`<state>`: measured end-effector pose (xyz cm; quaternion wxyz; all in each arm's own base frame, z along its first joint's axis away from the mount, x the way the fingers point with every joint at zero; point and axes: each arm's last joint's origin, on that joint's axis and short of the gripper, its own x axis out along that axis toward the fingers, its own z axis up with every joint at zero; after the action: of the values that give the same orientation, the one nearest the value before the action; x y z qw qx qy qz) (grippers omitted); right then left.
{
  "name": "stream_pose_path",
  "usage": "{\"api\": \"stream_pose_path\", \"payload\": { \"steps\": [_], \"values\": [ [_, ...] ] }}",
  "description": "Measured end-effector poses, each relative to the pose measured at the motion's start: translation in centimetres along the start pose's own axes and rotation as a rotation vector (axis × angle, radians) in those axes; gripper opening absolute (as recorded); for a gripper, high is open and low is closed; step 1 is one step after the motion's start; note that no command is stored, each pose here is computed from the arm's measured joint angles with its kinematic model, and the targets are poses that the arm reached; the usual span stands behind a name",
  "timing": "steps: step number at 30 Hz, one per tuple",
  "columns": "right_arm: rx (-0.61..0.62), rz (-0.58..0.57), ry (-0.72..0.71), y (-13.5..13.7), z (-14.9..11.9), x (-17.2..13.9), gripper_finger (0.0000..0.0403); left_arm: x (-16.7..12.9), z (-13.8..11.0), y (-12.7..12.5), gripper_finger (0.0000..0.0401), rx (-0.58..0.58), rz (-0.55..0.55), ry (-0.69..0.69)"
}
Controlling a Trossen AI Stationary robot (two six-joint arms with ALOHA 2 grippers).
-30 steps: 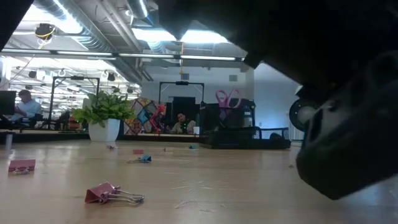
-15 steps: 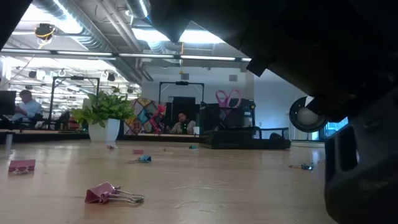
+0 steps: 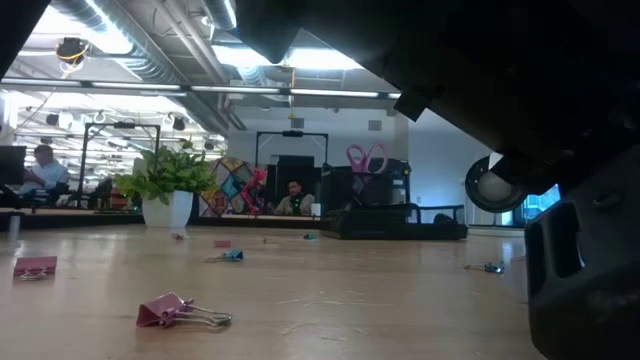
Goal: Pick and place office supplies into organizer
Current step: Put the light blue sticky note into the black desk organizer
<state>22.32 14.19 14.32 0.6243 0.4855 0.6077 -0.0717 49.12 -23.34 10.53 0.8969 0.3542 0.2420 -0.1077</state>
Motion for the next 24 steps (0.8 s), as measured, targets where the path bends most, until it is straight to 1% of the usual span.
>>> {"api": "stream_pose_path", "payload": {
  "steps": [10, 15, 19, 24],
  "values": [
    [-0.011, 0.019, 0.002, 0.2, 0.0, 0.0, 0.0136, 0.1, -0.2, 0.2, 0.0086, -0.008, 0.009, 0.013],
    [-0.024, 0.070, -0.031, 0.8, 0.1, -0.2, 0.0136, 0.5, -1.0, 0.8, 0.0086, -0.020, 0.003, 0.046],
    [-0.031, 0.088, -0.057, 1.0, 0.2, -0.2, 0.0136, 0.6, -1.3, 0.8, 0.0086, -0.024, -0.035, 0.053],
    [-0.036, 0.075, -0.051, 0.9, 0.1, -0.2, 0.0136, 0.4, -1.0, 0.3, 0.0087, 0.029, -0.059, 0.042]
  ]
}}
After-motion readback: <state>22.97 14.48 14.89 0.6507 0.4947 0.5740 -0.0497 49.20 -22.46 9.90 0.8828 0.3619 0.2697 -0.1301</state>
